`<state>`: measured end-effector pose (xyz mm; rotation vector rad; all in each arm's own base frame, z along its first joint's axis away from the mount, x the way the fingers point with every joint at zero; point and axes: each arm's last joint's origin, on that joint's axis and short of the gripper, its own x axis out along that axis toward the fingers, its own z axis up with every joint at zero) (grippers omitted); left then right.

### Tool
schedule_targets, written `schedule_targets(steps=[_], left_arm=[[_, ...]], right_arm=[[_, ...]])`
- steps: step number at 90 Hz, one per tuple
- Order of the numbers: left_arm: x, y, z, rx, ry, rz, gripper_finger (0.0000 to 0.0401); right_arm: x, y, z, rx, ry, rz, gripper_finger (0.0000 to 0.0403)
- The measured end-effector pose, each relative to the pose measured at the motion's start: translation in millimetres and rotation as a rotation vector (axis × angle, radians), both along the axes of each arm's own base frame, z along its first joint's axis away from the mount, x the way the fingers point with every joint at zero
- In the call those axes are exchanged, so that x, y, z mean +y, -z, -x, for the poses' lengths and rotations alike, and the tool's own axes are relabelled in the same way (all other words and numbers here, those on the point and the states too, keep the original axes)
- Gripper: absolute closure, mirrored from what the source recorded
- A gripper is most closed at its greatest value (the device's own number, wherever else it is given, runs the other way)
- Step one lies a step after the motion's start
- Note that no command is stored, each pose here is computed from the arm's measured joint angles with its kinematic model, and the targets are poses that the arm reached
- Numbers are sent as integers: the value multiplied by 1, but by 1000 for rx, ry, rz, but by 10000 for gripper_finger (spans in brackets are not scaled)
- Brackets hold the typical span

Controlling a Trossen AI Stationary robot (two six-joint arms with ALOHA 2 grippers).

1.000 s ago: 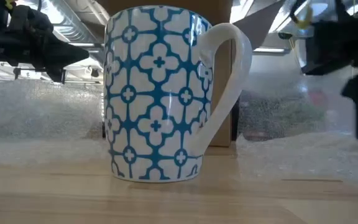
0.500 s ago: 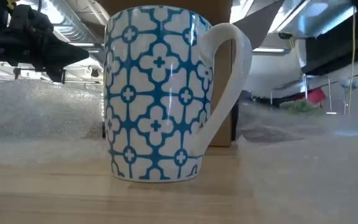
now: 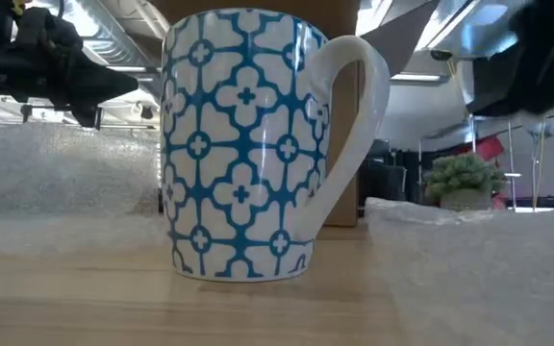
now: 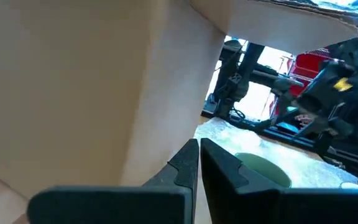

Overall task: Wrap mug
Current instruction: Prepare the right transparent bubble wrap

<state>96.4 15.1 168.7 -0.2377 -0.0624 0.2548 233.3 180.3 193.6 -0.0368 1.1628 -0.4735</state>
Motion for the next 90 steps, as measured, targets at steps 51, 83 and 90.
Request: schedule_targets(steps=[51,83,90], left_arm=[[0,0,0,1,1,-3,401],[0,0,0,-1,-13,-3,401],[0,0,0,0,-13,-3,401]], right_arm=[[-26,52,22,72,33,54,257],[-31,15,18,107,130,75,392],[-38,-6,18,102,188,81,400]])
